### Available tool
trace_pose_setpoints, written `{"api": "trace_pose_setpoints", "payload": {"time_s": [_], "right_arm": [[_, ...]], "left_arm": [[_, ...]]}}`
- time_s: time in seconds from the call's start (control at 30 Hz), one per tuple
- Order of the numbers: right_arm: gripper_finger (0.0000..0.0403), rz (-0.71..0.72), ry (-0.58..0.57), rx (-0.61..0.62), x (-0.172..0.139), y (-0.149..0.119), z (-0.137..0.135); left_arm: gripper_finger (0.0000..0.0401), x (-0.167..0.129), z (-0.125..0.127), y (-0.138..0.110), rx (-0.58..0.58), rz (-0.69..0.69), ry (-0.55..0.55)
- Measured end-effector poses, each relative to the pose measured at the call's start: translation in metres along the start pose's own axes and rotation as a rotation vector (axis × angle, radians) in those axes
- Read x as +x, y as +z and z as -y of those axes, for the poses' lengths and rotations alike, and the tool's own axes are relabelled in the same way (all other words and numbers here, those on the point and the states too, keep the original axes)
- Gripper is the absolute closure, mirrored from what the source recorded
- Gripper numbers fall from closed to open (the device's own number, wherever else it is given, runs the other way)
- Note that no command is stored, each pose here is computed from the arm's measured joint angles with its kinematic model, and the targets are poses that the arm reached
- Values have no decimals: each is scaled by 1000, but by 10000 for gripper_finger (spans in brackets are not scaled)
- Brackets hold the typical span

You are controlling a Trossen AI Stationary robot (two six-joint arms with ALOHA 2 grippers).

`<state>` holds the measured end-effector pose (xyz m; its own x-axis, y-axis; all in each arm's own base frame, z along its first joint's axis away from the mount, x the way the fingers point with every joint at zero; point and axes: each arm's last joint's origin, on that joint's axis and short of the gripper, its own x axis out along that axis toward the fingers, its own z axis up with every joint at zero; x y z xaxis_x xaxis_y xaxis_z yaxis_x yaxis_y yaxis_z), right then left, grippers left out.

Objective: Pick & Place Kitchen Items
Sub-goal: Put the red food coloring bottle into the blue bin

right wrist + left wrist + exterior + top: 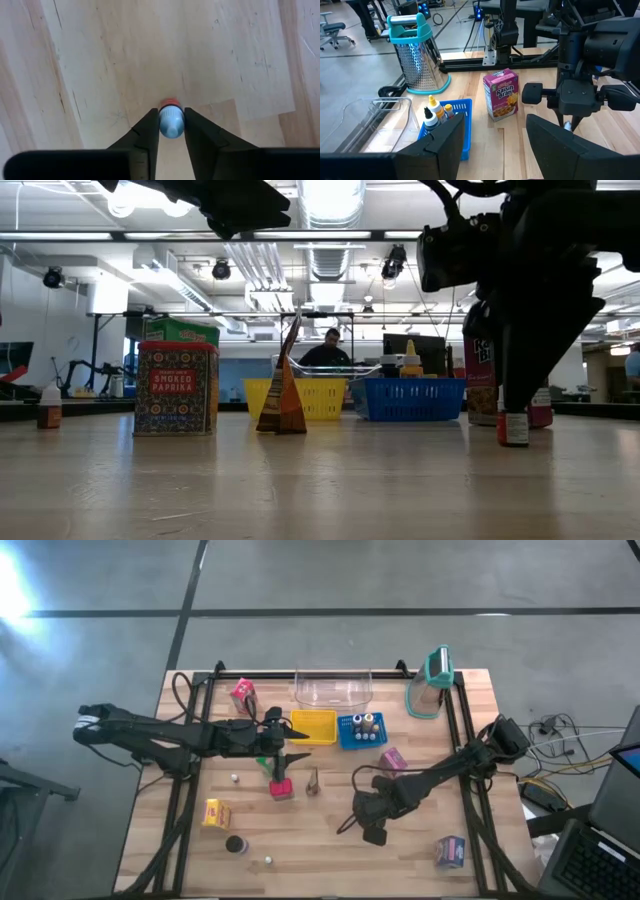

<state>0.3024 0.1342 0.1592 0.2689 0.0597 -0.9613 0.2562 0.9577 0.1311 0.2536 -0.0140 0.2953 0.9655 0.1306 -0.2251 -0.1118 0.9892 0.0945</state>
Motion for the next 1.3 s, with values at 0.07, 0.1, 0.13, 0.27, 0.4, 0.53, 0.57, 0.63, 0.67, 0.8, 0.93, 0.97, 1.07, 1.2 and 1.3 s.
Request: {"api": "trace_pose_setpoints", "payload": {"time_s": [0.07, 0.1, 0.13, 0.27, 0.4, 0.53, 0.57, 0.63, 0.67, 0.8, 0.93, 0.97, 1.07, 1.2, 1.3], "right_arm": [[340, 0, 1, -4, 0, 0, 0], [342, 0, 1, -4, 0, 0, 0], [342, 0, 0, -4, 0, 0, 0], [330, -14, -8, -15, -2, 1, 1], [327, -29, -27, -33, -8, 9, 7], [338, -30, -42, -47, -21, 22, 18], [339, -26, -44, -49, -25, 26, 22], [339, -6, -43, -48, -34, 35, 31], [337, 13, -41, -45, -39, 39, 36], [330, 92, -63, -31, -58, 56, 59], [336, 162, -98, 20, -73, 70, 90], [337, 169, -108, 35, -75, 73, 99], [334, 187, -131, 89, -77, 82, 123], [329, 195, -156, 117, -71, 91, 147], [333, 207, -164, 130, -67, 96, 160]], "left_arm": [[183, 0, 0, 0, 0, 0, 0], [183, 0, 0, 0, 0, 0, 0], [183, 0, 0, 0, 0, 0, 0], [183, 0, 0, 0, 0, 0, 0], [183, 0, 0, 0, 0, 0, -1], [183, 0, 0, 0, 0, 0, -1], [183, 0, 0, 0, 0, 0, -1], [183, 0, 0, 0, 0, 0, -1], [183, 0, 0, 0, 0, 0, -1], [183, 0, 0, 0, 0, 0, 0], [183, 0, 0, 0, 0, 0, 0], [183, 0, 0, 0, 0, -1, 0], [183, 0, 0, 0, 1, -1, 0], [183, 0, 0, 0, 0, -2, 0], [183, 0, 0, 0, 0, -2, 0]]}}
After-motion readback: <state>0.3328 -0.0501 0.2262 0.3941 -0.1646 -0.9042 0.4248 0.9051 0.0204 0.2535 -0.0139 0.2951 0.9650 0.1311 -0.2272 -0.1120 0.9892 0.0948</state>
